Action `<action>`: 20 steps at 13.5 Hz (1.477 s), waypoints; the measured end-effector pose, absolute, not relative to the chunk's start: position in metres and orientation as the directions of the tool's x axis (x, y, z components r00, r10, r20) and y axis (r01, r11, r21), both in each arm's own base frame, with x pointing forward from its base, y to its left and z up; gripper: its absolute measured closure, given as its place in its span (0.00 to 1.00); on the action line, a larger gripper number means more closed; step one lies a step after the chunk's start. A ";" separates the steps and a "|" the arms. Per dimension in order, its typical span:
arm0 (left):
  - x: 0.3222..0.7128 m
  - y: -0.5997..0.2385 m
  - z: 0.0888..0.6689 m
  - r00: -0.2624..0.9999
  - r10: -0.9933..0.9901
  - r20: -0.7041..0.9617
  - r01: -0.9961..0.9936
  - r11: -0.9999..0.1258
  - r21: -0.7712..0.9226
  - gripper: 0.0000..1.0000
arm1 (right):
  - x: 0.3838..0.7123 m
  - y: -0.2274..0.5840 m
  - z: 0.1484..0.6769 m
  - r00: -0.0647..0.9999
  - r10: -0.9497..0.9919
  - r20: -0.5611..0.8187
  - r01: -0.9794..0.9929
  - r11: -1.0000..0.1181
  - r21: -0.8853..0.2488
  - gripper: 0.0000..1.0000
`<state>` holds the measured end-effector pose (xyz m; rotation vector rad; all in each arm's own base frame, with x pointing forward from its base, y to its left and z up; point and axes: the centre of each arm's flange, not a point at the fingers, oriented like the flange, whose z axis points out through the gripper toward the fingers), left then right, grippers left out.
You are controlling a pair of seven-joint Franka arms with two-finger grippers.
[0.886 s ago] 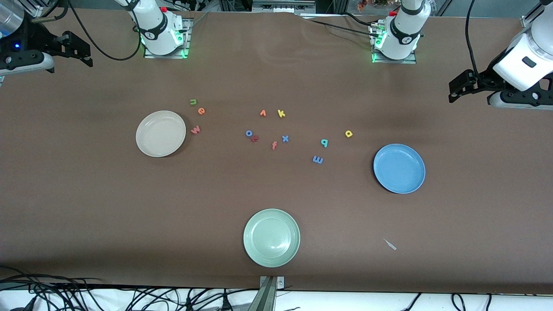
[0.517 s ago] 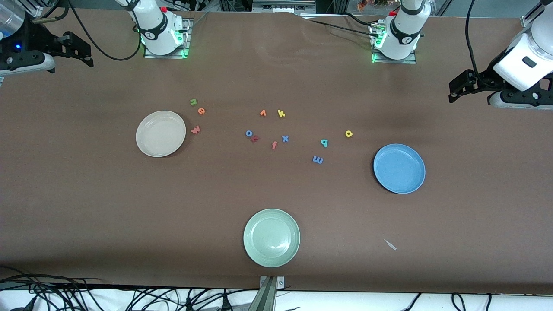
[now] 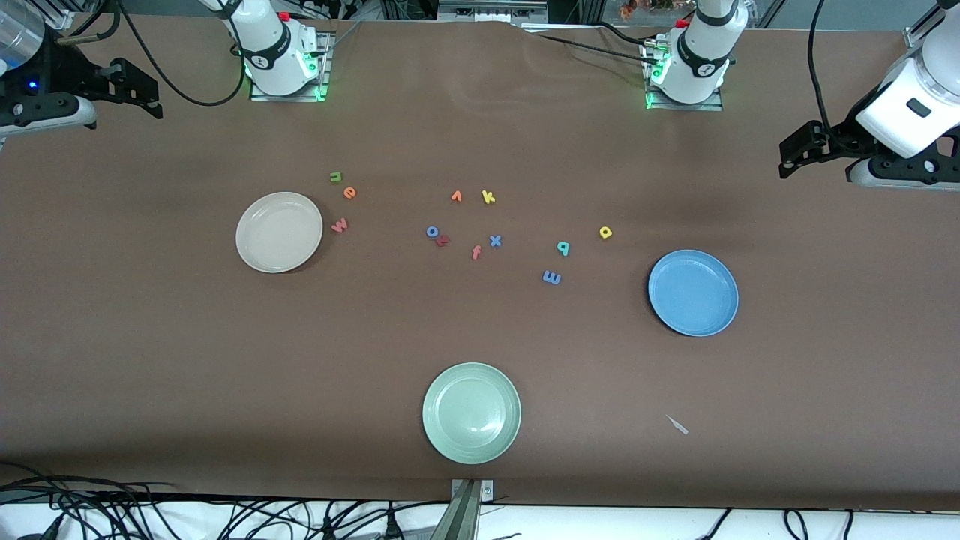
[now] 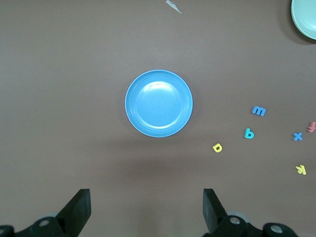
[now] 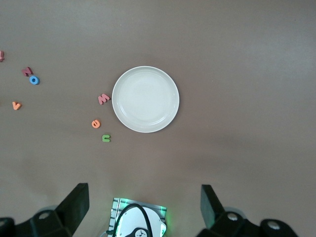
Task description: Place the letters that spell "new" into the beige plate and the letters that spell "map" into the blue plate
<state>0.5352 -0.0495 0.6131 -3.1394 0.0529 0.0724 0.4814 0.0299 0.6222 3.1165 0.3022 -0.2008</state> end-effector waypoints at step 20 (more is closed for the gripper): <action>0.535 -0.049 0.613 0.998 -0.034 -0.046 -0.034 -0.999 0.000 0.00 | 0.481 0.019 0.623 0.980 0.155 -0.125 0.155 -0.988 -0.010 0.00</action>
